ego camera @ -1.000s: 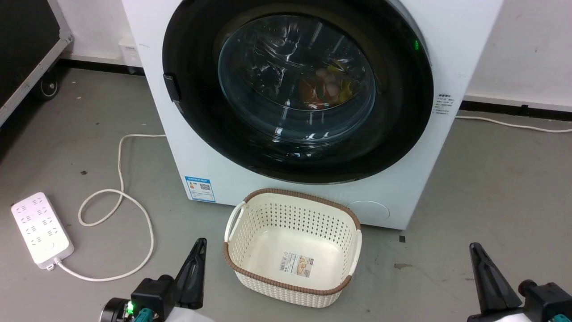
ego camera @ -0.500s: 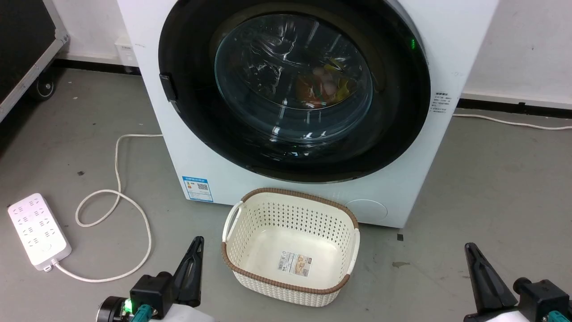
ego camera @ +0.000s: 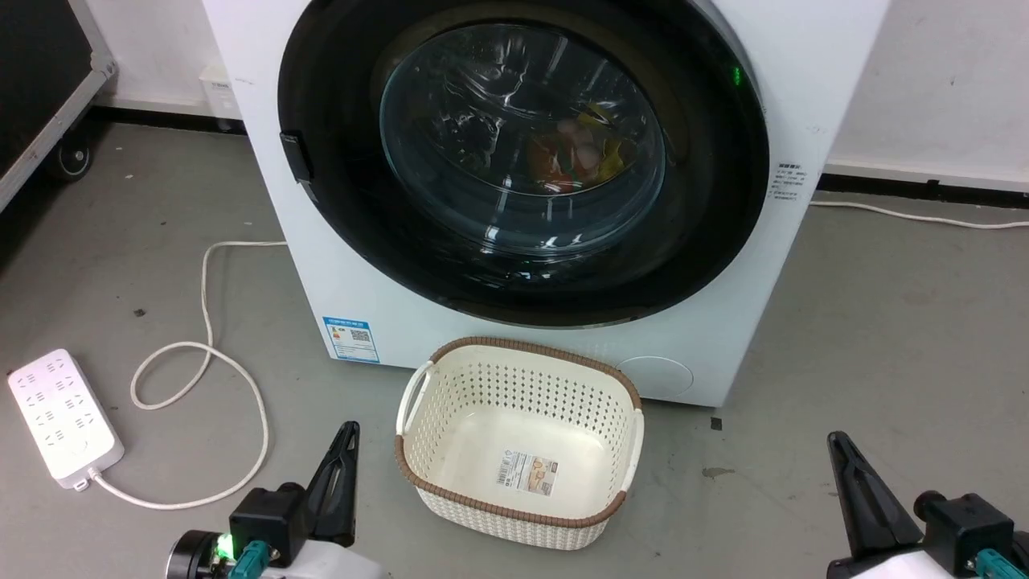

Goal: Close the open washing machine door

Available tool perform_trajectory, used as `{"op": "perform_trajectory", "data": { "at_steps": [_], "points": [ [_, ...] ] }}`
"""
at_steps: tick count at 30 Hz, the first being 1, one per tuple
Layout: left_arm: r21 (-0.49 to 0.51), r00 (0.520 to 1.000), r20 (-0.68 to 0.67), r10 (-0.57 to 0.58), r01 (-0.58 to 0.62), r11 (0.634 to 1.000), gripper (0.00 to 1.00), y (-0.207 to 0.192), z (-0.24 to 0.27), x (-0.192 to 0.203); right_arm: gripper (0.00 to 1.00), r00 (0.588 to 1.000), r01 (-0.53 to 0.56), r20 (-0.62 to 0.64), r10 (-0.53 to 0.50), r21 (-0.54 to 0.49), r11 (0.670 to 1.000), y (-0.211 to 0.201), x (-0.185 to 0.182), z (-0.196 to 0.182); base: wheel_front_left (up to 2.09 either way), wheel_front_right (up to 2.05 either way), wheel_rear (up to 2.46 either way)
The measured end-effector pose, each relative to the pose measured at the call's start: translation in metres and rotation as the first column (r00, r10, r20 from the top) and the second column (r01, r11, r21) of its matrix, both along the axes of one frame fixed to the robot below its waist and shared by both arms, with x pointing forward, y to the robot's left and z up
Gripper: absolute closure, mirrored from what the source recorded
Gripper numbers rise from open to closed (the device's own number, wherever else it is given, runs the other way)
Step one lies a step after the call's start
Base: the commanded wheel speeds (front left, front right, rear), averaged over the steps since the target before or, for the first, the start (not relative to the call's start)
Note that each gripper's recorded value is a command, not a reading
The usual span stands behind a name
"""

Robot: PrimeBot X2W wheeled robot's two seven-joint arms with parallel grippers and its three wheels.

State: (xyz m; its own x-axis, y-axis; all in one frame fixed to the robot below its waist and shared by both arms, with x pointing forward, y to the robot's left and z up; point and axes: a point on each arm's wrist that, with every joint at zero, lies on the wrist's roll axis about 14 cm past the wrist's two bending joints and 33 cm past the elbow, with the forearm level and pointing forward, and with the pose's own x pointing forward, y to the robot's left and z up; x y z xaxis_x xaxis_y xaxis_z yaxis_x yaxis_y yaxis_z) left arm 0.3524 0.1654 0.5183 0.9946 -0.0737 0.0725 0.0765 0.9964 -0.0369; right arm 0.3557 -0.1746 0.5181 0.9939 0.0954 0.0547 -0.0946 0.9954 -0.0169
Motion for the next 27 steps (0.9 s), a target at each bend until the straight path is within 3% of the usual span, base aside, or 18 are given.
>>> {"op": "perform_trajectory", "data": {
  "at_steps": [27],
  "points": [
    [0.032,0.999,-0.031,0.015,-0.014,0.999,1.0,0.0023,-0.0004,0.0051,1.0,1.0,-0.01,-0.029,0.01,-0.01,1.0,0.004,0.0038,-0.0006,0.0,0.0,0.0]
  ]
}}
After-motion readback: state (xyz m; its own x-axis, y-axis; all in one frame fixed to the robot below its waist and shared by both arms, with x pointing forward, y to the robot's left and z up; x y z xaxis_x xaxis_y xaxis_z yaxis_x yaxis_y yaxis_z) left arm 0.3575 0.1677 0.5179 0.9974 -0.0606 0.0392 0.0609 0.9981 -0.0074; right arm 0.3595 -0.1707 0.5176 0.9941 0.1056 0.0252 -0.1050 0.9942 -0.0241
